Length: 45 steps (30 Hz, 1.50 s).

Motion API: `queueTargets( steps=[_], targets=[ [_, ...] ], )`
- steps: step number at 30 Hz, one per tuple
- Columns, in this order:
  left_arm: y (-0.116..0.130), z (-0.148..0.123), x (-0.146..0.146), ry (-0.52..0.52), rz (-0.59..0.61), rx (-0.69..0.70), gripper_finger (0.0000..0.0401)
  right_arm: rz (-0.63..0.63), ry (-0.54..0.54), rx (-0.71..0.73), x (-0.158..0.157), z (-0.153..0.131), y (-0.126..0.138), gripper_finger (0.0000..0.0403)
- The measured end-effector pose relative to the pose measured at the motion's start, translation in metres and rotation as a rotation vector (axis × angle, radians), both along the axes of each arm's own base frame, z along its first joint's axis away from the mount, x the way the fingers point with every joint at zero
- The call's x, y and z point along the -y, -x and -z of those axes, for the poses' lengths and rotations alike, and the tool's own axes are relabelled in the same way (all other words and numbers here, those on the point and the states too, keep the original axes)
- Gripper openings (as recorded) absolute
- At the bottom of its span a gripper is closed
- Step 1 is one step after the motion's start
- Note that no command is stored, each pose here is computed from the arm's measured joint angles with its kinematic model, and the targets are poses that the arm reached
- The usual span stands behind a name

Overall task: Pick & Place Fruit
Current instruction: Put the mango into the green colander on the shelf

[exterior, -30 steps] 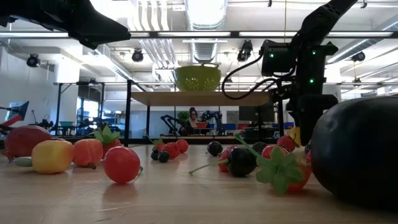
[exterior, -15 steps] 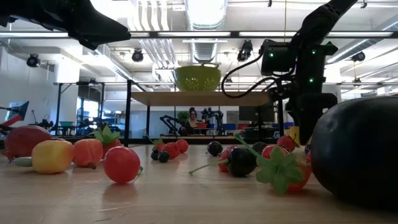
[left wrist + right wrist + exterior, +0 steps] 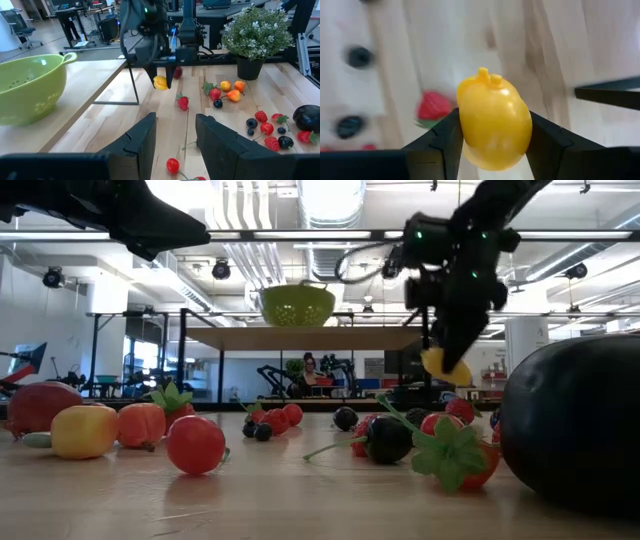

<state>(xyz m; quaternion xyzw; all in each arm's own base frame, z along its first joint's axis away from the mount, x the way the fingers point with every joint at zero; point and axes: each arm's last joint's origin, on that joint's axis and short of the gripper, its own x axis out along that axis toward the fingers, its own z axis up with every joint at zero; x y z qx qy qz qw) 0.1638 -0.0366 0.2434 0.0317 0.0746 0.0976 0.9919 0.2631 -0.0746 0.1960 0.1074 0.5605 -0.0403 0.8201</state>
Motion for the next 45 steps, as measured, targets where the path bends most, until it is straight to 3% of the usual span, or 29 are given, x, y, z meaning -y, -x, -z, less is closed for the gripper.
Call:
queueTargets(
  steps=[7, 13, 19, 25, 35, 45],
  targets=[
    [0.0, 0.0, 0.0, 0.0, 0.0, 0.0, 0.0145, -0.021, -0.002, 0.043, 0.0, -0.034, -0.001, 0.0174],
    [0.0, 0.0, 0.0, 0.0, 0.0, 0.0, 0.0145, -0.009, 0.078, 0.113, -0.001, -0.075, 0.009, 0.0174],
    [0.0, 0.0, 0.0, 0.001, 0.0, 0.0, 0.0145, -0.004, 0.167, 0.319, -0.002, -0.126, 0.014, 0.0162],
    [0.0, 0.001, 0.0, 0.0, 0.0, -0.002, 0.0145, -0.032, 0.262, 0.528, 0.0, -0.161, 0.008, 0.0178],
    [0.0, 0.001, 0.0, 0.0, 0.0, -0.002, 0.0145, -0.104, 0.348, 0.6, 0.011, -0.18, -0.028, 0.0163],
    [0.0, 0.001, 0.0, 0.0, 0.0, -0.002, 0.0145, -0.122, 0.371, 0.575, 0.031, -0.172, -0.075, 0.0174]
  ],
)
